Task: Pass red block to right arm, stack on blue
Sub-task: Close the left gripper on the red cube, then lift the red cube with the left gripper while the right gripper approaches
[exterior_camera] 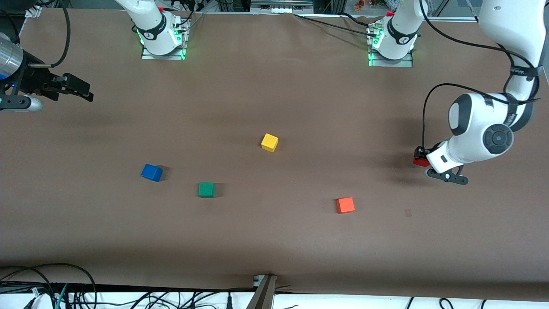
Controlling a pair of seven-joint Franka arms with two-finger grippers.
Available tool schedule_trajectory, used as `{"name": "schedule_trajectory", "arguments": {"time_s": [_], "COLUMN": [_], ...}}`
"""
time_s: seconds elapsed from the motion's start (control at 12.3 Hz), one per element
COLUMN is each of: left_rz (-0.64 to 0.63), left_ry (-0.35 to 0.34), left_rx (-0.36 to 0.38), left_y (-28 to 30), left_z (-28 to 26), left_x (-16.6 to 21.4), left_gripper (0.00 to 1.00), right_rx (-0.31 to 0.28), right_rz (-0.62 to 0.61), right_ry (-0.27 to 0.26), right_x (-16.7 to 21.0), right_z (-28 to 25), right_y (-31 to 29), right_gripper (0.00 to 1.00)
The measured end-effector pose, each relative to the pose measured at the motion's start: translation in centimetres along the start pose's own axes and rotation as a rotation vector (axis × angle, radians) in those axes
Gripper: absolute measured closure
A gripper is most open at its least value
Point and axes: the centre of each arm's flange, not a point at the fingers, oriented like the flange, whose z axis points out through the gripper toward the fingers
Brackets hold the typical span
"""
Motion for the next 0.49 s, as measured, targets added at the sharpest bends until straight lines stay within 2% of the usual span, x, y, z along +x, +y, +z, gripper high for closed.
{"name": "schedule_trajectory", "arguments": {"time_s": [0.16,0.49], "left_rz": [0.042,0.149], "left_ry": [0.012,-0.015], "left_rx": [0.001,-0.016], "left_y": [1.2,5.7], "left_z": [-2.7,-9.1], "left_x": [1.3,3.2], "left_gripper": [0.44,0.44], "right_rx": [0.000,0.002], "right_rz": [0.000,0.005], "right_ry": [0.001,0.032], "right_x": [0.0,0.4], "right_z": [0.0,-0.3], "right_y": [0.0,0.2], "right_gripper": [0.00,0.00]}}
